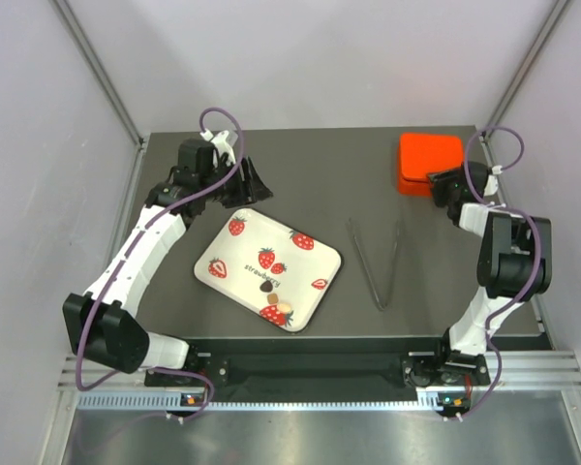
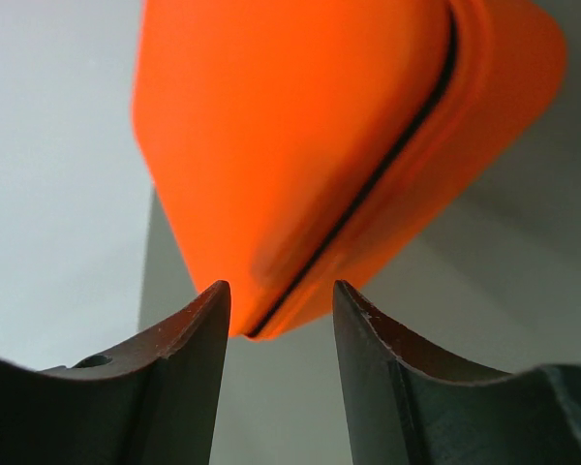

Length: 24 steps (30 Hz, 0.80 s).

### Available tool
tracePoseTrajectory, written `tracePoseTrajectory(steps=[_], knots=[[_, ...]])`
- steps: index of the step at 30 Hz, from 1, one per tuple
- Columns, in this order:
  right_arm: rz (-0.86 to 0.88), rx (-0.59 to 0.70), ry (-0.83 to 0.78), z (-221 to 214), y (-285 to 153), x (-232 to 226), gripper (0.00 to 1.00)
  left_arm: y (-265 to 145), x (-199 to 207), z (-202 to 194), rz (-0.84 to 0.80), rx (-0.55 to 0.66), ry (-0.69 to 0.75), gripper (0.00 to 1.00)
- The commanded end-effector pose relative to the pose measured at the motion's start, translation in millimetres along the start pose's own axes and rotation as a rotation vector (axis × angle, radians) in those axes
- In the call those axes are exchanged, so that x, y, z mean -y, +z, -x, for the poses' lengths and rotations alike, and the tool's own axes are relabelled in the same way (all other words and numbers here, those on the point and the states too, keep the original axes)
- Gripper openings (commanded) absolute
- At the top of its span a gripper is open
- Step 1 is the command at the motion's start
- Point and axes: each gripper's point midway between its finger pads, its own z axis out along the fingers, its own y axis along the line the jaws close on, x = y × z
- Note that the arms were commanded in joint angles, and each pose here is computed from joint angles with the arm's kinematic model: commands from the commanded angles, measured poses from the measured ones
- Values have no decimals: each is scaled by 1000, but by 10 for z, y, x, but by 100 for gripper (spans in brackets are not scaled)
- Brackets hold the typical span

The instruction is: Pack the chocolate

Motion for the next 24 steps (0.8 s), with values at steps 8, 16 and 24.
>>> tracePoseTrajectory(steps=[8, 16, 24], knots=[[-79, 51, -129, 235, -291, -27, 45, -130, 142, 105, -36, 60, 20, 60], [-25, 29, -402, 320, -293, -491, 43, -102, 98, 60, -26, 48, 18, 60], [21, -74, -679, 259, 92, -709, 44, -45, 52, 24, -16, 36, 11, 60]])
